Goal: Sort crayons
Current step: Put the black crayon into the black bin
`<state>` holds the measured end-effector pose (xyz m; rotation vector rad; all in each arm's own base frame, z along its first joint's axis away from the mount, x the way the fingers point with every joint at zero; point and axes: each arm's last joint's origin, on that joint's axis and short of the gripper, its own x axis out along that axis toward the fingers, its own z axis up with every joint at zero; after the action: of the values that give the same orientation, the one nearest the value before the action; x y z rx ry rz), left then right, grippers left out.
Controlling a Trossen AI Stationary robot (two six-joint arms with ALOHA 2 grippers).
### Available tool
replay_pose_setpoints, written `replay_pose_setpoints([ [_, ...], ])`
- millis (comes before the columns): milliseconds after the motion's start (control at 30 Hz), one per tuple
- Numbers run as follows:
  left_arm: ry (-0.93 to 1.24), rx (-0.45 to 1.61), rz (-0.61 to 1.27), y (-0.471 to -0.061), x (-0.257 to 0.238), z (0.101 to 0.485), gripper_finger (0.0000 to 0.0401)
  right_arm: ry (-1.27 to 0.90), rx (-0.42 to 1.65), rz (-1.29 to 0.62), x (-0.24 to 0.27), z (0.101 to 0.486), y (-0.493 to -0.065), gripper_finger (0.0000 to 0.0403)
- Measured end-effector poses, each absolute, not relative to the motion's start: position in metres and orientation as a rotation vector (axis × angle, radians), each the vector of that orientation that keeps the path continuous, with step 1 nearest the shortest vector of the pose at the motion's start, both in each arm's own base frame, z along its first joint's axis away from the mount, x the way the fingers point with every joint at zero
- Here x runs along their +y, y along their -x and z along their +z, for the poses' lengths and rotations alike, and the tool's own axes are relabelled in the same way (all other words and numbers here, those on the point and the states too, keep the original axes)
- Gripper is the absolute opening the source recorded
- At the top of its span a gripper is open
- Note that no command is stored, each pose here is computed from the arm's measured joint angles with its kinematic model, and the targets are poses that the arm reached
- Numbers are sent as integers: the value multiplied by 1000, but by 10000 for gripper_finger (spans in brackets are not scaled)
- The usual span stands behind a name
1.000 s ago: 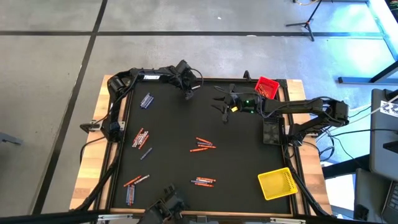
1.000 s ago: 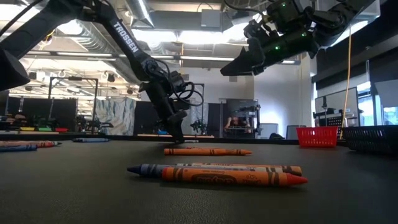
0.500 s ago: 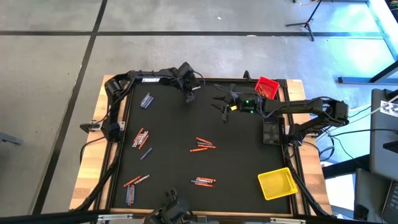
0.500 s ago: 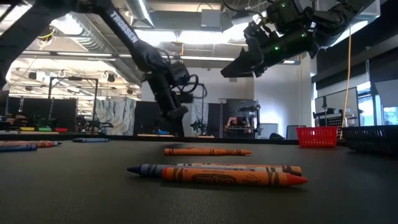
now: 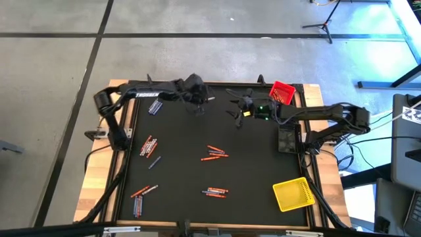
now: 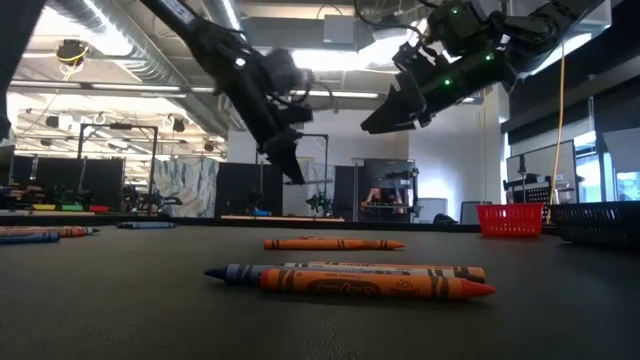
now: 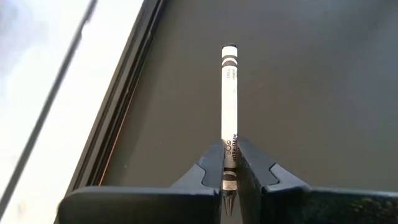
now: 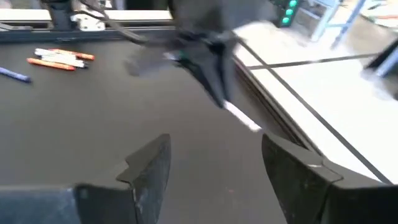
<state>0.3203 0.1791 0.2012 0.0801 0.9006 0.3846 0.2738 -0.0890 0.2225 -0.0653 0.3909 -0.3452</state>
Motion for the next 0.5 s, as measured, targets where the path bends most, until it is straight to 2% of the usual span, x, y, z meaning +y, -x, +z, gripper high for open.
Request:
replay_pose_setpoints([
  [167, -149, 721, 363, -300, 143, 207, 10, 80, 376, -338, -88, 227, -272, 250],
  [333, -192, 417, 351, -286, 113, 214, 10, 83, 346, -252, -86, 229, -273, 250],
  [500, -212, 247, 318, -280, 91, 206, 10, 79, 300, -143, -83, 233, -275, 250],
])
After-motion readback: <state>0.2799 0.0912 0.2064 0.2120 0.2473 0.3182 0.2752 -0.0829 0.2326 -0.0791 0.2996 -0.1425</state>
